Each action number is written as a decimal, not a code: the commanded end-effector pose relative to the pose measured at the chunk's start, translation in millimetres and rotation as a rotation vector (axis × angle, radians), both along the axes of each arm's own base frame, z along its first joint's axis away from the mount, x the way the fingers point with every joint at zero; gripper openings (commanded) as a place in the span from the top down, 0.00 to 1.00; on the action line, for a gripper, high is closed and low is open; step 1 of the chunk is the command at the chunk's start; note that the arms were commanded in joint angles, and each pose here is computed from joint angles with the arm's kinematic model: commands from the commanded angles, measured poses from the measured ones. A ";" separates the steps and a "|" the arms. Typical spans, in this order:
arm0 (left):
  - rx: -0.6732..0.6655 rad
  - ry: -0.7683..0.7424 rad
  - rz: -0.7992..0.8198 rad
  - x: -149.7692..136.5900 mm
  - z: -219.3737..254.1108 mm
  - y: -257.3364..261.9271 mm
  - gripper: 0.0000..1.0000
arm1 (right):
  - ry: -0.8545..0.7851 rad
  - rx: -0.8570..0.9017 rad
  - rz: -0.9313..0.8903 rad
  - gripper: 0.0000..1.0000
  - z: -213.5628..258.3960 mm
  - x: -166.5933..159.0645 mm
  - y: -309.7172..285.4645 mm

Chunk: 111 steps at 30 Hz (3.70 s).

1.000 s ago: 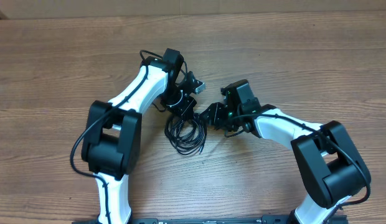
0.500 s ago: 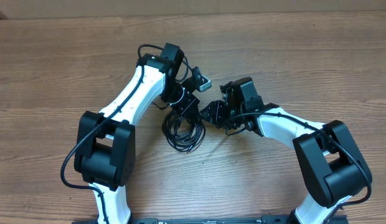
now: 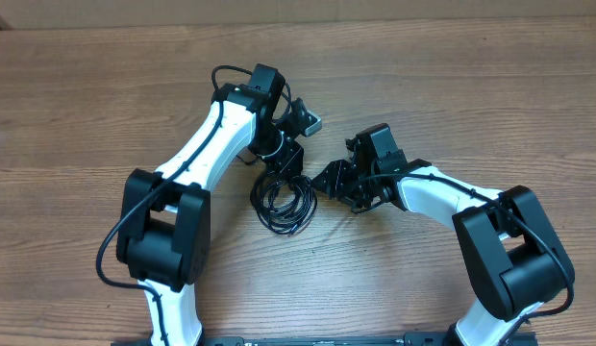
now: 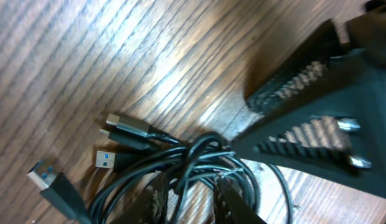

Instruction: Untangle cables

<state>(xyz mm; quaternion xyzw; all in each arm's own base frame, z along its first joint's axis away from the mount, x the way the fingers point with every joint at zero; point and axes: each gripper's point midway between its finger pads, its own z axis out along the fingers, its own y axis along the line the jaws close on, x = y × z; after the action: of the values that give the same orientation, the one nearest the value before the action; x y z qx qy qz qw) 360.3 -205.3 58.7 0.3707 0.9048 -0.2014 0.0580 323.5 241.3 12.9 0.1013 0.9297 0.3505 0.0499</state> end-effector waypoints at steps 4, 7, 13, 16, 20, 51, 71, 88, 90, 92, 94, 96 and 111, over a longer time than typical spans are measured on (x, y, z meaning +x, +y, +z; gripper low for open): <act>0.046 0.076 -0.003 -9.3 -31.5 -0.8 0.79 | -0.001 -0.012 -0.023 0.48 -2.0 5.5 -3.6; 0.056 0.100 -0.010 -13.4 -40.2 -2.0 0.75 | -0.001 -0.012 -0.023 0.48 -2.0 5.7 -3.7; 0.065 0.123 -0.021 -18.9 -47.9 -4.8 0.92 | -0.001 -0.012 -0.023 0.48 -2.0 5.5 -3.6; 0.065 0.128 -0.020 -20.2 -47.5 -4.8 0.96 | -0.001 -0.013 -0.023 0.47 -2.0 5.5 -3.6; 0.071 0.142 -0.020 -23.4 -44.9 -3.2 0.96 | 0.010 -0.017 -0.023 0.42 -3.2 3.4 -4.5; -0.259 0.207 -0.057 -24.4 6.7 -26.7 0.96 | 0.037 -0.043 -0.106 0.39 -6.6 8.0 -8.3; -0.389 0.215 -0.077 -23.5 22.3 -23.1 0.96 | 0.035 0.100 -0.019 0.32 12.2 2.5 15.6; -0.556 0.197 -0.041 -9.2 45.2 -14.2 0.96 | 0.048 0.032 -0.021 0.32 1.8 -4.0 9.9; -0.502 0.191 -0.038 -8.4 37.7 -7.9 0.96 | 0.048 0.033 -0.030 0.32 1.9 -1.6 7.0; -0.432 0.191 -0.026 -7.8 28.4 -1.2 0.96 | 0.049 0.033 -0.039 0.32 1.8 0.2 4.3; -0.369 0.185 -0.036 -9.3 20.0 2.0 0.92 | 0.063 0.036 -0.038 0.31 1.5 -2.1 3.6; -0.332 0.176 -0.051 -10.5 15.1 1.9 0.78 | 0.087 0.036 -0.033 0.31 0.3 -6.8 3.1; -0.077 0.141 -0.130 -26.7 -17.7 -10.4 0.75 | 0.229 -0.060 -0.104 0.25 -18.9 -31.2 -11.7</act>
<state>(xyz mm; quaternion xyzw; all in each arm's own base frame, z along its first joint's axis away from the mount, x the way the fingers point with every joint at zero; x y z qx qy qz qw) 335.1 -220.8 47.7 0.4027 0.8645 -0.3006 0.0033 297.8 245.7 17.8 0.1495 0.9205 0.3590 -0.0368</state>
